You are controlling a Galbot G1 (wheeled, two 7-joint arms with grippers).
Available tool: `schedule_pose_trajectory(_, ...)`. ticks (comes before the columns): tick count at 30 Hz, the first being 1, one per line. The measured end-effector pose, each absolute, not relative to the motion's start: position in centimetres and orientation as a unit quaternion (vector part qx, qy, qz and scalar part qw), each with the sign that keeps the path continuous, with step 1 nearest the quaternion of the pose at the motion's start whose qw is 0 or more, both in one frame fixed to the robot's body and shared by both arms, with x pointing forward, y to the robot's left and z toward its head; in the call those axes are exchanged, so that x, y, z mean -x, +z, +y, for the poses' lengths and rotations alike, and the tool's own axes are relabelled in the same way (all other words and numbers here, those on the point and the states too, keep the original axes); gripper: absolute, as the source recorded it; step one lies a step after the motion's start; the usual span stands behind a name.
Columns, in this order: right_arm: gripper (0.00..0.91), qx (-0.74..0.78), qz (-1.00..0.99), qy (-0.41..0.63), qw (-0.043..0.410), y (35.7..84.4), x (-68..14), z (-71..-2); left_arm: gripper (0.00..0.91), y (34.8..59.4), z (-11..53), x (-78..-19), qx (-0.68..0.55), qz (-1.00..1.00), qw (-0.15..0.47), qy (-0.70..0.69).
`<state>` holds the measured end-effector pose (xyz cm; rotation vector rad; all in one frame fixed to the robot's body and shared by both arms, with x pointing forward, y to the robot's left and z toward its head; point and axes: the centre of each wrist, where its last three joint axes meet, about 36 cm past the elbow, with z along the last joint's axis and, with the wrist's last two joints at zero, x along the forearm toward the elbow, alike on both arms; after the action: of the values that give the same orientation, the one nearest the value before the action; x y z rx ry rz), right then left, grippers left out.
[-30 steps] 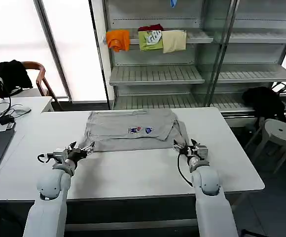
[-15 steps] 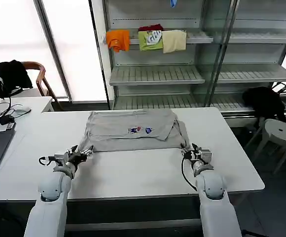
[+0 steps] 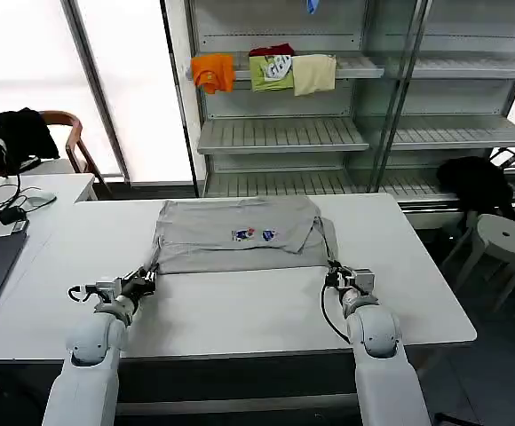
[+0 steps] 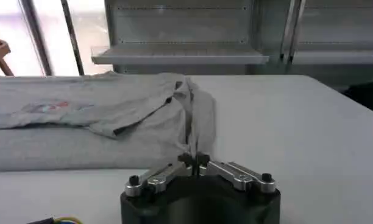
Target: Fold and organize the clothes.
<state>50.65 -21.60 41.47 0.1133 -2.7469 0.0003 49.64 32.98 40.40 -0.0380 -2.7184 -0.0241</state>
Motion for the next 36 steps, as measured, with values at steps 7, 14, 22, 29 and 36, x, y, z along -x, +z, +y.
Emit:
schedule_pose_trajectory(7,0.000,-0.042,-0.981,-0.002,0.190,42.0,-48.8,-21.7,0.000,40.7,33.4,-48.6,0.015,-0.978,0.208,-0.009)
schedule_pose_trajectory(14,0.000,-0.052,-0.984,-0.001,0.173,43.3,-44.8,-22.1,0.000,42.1,34.1,-45.9,0.017,-0.980,0.197,-0.002)
schedule_pose_trajectory(22,0.000,-0.066,-0.985,0.010,0.160,44.8,-39.3,-21.9,0.000,43.0,35.0,-40.9,0.014,-0.981,0.191,0.016)
schedule_pose_trajectory(29,0.000,-0.079,-0.983,0.015,0.166,45.3,-35.4,-21.5,0.000,43.4,35.3,-35.9,0.000,-0.980,0.197,0.036)
schedule_pose_trajectory(36,0.000,-0.096,-0.978,0.016,0.184,45.1,-32.7,-21.0,0.010,44.0,34.9,-32.4,-0.013,-0.978,0.203,0.044)
